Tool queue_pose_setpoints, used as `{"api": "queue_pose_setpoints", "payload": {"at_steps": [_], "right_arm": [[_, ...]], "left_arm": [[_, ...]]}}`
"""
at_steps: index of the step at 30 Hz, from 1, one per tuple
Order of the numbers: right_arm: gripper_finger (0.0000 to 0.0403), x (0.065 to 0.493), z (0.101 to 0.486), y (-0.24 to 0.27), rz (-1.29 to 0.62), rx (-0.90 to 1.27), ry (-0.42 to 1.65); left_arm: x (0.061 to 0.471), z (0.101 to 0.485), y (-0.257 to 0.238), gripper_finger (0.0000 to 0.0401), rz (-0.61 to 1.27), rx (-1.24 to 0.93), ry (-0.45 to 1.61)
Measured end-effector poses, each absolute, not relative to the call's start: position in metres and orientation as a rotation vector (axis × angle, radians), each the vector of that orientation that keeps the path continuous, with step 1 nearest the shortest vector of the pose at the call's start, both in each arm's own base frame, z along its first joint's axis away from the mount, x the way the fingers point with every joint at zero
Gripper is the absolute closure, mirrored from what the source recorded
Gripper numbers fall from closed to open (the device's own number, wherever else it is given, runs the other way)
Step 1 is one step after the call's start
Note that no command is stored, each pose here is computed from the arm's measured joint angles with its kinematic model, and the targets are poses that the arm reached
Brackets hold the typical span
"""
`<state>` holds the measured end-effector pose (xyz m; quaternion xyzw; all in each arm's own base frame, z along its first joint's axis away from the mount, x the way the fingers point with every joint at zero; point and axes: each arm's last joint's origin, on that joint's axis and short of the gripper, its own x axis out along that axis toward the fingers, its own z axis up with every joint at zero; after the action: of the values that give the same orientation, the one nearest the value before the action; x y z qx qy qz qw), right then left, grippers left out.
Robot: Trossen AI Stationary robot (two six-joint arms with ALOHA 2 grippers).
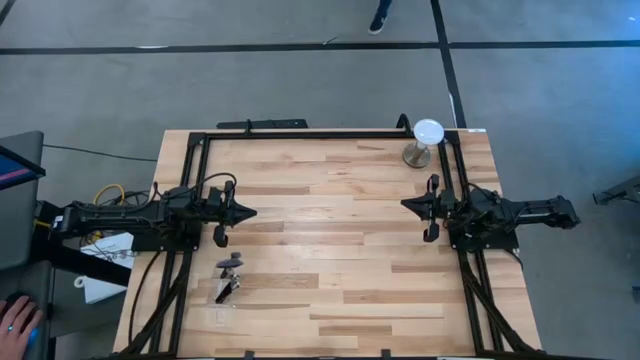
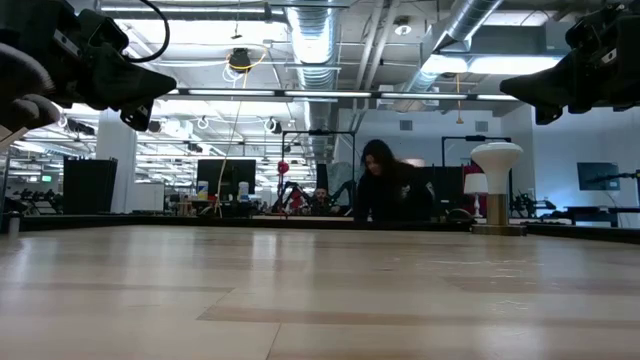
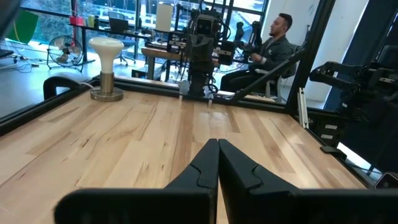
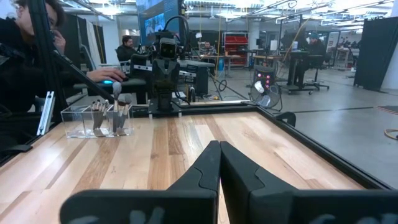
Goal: Put items in baskets/containers
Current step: Return to home position
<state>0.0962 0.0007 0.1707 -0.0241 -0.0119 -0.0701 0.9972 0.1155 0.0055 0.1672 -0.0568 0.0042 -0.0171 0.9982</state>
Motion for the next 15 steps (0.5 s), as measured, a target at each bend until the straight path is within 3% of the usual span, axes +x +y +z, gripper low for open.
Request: {"api": "queue_pose_setpoints", "payload": {"at_steps": [15], "right_arm": [[0.0403, 0.0962, 0.1707, 0.0007, -0.140, -0.048, -0.024]], "left_arm": [[0.1155, 0.1686, 0.0055, 0.0395, -0.035, -0.112, -0.006]]}}
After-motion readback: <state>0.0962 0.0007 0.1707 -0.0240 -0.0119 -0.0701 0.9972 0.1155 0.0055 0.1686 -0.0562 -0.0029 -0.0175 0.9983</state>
